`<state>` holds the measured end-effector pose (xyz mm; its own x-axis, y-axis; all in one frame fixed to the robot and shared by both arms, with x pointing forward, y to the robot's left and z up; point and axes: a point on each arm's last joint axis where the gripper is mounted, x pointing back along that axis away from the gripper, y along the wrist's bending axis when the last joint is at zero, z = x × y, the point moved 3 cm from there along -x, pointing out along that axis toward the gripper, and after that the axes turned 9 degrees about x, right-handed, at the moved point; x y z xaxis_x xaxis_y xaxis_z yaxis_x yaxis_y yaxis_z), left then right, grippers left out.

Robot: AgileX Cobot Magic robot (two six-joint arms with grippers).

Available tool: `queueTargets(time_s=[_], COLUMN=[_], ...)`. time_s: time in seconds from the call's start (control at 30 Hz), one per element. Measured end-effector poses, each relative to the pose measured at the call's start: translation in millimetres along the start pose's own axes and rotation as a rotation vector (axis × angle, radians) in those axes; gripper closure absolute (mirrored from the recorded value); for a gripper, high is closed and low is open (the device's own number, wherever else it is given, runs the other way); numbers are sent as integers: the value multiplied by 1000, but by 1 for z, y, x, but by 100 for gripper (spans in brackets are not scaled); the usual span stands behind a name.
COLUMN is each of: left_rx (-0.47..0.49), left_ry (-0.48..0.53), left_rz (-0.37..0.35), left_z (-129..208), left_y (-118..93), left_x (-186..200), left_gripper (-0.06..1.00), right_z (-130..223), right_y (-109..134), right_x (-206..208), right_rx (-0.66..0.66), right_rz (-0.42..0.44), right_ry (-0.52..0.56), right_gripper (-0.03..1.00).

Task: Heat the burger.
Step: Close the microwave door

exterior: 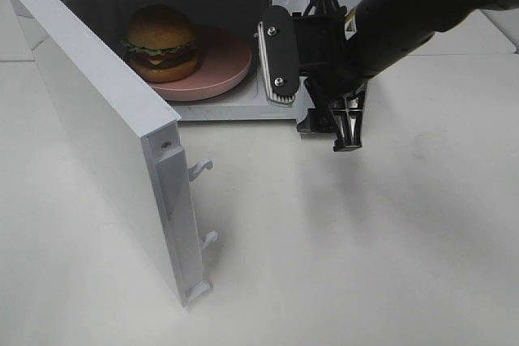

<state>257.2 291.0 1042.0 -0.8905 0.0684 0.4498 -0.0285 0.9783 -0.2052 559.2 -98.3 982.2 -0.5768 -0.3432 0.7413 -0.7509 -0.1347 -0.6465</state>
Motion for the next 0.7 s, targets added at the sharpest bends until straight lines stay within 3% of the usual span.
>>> queueTargets(time_s=[0.4, 0.7], left_rx=[0, 0], left_ry=[0, 0], left_rz=[0, 0], left_z=[0, 0], left_y=[0, 0], left_x=[0, 0], left_gripper=[-3, -3], right_z=[7, 12], right_y=[22, 37], right_x=[30, 50], right_rx=[-150, -382], right_rz=[-1, 5], right_ry=[0, -2], right_gripper=[21, 21])
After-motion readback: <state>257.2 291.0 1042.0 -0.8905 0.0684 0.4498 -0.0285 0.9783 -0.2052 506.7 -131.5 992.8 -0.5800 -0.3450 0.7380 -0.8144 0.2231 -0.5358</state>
